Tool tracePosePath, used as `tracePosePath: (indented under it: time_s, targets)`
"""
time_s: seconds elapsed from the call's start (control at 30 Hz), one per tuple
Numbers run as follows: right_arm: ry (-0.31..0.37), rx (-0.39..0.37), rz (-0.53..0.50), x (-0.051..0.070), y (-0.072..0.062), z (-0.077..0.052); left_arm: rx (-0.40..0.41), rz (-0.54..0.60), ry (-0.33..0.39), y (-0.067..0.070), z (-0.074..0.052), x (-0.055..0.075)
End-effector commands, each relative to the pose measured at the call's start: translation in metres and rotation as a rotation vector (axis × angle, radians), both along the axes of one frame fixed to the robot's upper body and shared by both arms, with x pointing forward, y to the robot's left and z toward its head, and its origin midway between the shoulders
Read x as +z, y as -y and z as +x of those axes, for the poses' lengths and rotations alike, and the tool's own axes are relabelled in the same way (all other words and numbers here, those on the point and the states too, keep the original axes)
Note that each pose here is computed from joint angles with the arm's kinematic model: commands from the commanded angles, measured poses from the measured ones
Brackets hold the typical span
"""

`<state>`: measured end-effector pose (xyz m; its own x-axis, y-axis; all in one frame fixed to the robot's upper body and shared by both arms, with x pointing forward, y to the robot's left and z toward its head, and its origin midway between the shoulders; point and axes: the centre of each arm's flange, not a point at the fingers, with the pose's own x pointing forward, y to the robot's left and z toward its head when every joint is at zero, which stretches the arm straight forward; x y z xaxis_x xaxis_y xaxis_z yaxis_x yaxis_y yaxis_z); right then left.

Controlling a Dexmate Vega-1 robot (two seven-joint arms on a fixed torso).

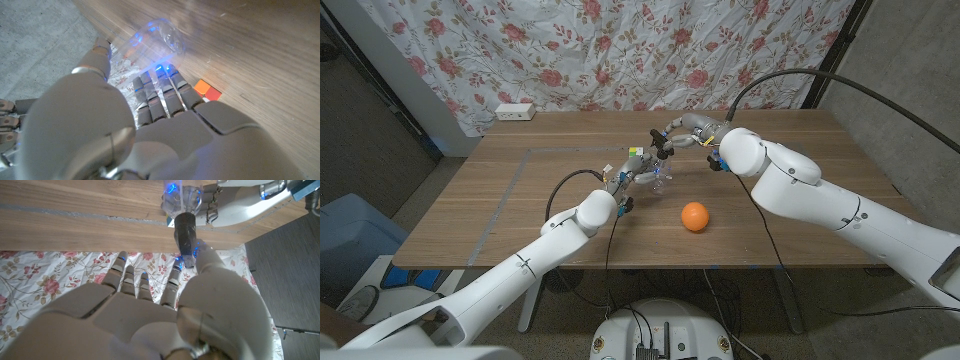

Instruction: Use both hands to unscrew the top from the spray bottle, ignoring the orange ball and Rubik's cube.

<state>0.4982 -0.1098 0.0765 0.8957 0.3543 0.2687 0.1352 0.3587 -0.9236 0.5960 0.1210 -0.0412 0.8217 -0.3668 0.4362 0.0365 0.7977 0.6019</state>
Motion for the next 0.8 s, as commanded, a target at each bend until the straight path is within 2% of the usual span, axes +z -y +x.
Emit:
tracePosePath:
  time_s: [0.03,0.8]
  targets:
    - [-0.001,0.027,0.057,-0.0006,0.0038,0.0031,-0.010,-0.001,-0.007,0.0024,0.0027,-0.0010]
    - [0.022,0.081,0.150,-0.0071,0.0069,0.0067,-0.024,-0.002,-0.014,0.0071,0.0012,-0.0051]
